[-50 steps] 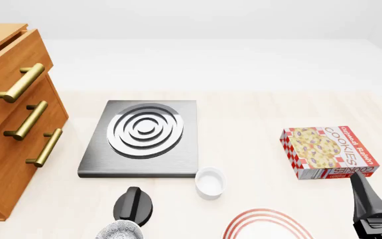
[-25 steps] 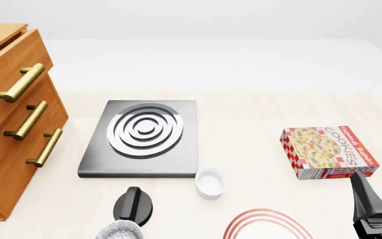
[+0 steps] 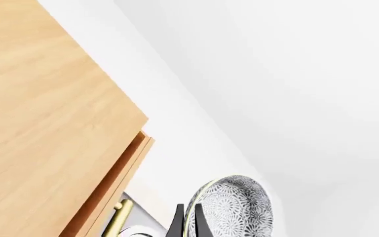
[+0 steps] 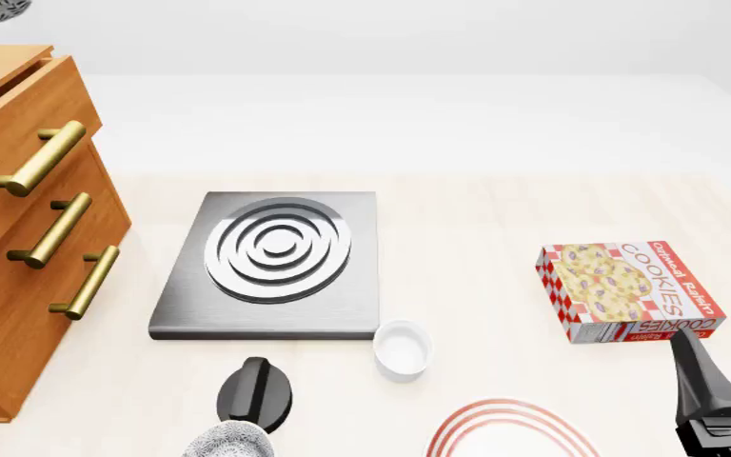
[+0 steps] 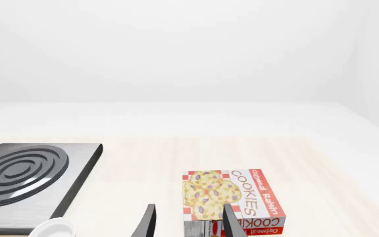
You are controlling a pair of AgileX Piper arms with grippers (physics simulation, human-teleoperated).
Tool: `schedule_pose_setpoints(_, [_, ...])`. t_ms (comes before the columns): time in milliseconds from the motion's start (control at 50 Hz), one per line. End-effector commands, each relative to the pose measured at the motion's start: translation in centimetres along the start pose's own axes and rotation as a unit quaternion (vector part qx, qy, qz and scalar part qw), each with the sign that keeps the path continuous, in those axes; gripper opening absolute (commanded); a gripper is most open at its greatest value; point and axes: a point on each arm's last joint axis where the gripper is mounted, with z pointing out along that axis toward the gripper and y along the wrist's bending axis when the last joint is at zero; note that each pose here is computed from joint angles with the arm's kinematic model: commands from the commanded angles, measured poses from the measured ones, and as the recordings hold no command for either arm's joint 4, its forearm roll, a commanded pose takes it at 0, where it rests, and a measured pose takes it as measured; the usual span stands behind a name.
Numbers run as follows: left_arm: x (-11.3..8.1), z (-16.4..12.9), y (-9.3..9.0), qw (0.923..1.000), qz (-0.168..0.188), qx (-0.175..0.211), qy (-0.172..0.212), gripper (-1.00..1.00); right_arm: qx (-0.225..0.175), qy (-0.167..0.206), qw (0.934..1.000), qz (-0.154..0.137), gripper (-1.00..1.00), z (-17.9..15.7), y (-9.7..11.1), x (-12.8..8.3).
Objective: Pick the akita bowl on the wooden cabinet and place it on the plate.
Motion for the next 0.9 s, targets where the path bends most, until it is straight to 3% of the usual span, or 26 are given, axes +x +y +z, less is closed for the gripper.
schedule_pose_setpoints(20, [0.8,-0.1,-0.9,0.9997,0.003,0.02,0.014,-1.0,0.0,0.0,1.0,0.0,1.0,0.0,0.0,0.0])
schedule_pose_setpoints(500, [3.8,-0.1,-3.1,0.9952,0.022,0.061,0.073,-1.0,0.0,0.0,1.0,0.0,1.0,0.0,0.0,0.0])
schedule_pose_setpoints(900, [6.5,-0.8,-3.9,0.9886,0.036,0.084,0.119,-1.0,0.0,0.0,1.0,0.0,1.0,0.0,0.0,0.0])
